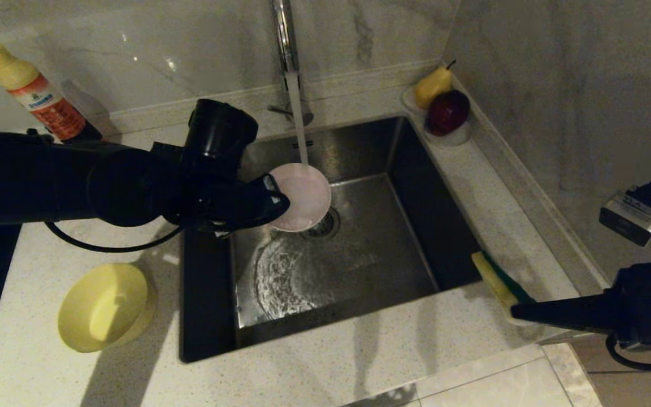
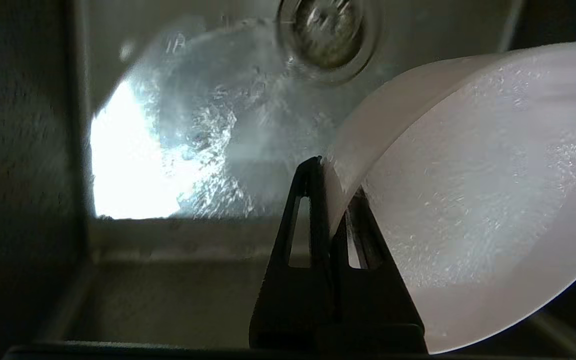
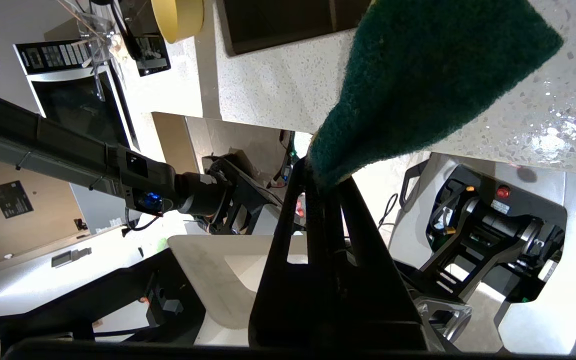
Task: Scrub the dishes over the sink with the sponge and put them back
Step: Wash the bowl
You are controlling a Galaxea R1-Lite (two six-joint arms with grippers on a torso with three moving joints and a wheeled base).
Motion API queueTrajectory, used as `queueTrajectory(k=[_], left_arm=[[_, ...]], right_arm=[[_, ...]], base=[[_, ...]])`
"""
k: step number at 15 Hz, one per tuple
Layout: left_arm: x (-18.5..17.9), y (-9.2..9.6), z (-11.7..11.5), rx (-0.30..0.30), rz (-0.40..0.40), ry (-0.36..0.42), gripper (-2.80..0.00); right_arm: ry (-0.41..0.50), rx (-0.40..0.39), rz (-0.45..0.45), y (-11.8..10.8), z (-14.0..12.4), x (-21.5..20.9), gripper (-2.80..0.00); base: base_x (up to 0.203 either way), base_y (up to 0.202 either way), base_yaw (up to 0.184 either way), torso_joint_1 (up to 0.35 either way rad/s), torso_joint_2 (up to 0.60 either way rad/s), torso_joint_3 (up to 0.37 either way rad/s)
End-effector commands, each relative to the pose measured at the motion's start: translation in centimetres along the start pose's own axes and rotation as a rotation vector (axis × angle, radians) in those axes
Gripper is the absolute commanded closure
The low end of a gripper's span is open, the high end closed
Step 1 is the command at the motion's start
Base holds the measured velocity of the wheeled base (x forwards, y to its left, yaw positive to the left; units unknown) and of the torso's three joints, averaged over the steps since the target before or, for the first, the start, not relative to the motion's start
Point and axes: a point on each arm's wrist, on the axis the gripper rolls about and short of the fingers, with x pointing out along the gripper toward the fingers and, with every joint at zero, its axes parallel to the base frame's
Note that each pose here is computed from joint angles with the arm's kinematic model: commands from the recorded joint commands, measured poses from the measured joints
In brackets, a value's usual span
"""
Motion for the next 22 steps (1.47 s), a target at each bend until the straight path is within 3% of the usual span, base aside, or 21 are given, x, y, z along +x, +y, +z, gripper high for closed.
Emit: queueTrajectory(k=[1, 5, 9, 13, 16, 19, 22], left_arm=[[-1.4, 0.6, 1.8, -0.038, 0.027, -0.096, 0.00], [-5.9, 1.2, 3.6, -0.042, 0.081, -0.276, 0.00], [-9.6, 1.6, 4.8, 0.097, 0.057, -0.487, 0.00], [-10.4, 2.6, 4.0, 0.233, 0.027, -0.683, 0.00], [-11.0, 3.0, 3.8, 0.290, 0.014, -0.807, 0.00], [-13.7, 2.9, 4.8, 0.290, -0.057, -0.969, 0.00], [-15.6, 3.3, 4.9, 0.340, -0.111, -1.009, 0.00]], right_arm=[[-0.003, -0.001, 0.005, 0.1, -0.2, -0.3, 0.00], [-0.005, -0.003, 0.009, 0.3, -0.2, -0.4, 0.00], [0.001, 0.005, 0.002, 0.8, -0.3, -1.0, 0.00], [0.004, 0.006, 0.002, 1.3, 0.2, -1.3, 0.00], [0.010, 0.008, 0.003, 1.3, 0.2, -1.2, 0.00], [0.010, 0.006, 0.005, 1.3, 0.3, -1.2, 0.00], [-0.001, -0.001, 0.006, 1.7, 0.4, -1.5, 0.00]], base=[[0.000, 0.000, 0.000, 0.000, 0.00, 0.000], [0.000, 0.000, 0.000, 0.000, 0.00, 0.000], [0.000, 0.000, 0.000, 0.000, 0.00, 0.000], [0.000, 0.000, 0.000, 0.000, 0.00, 0.000], [0.000, 0.000, 0.000, 0.000, 0.00, 0.000], [0.000, 0.000, 0.000, 0.000, 0.00, 0.000], [0.000, 0.000, 0.000, 0.000, 0.00, 0.000]])
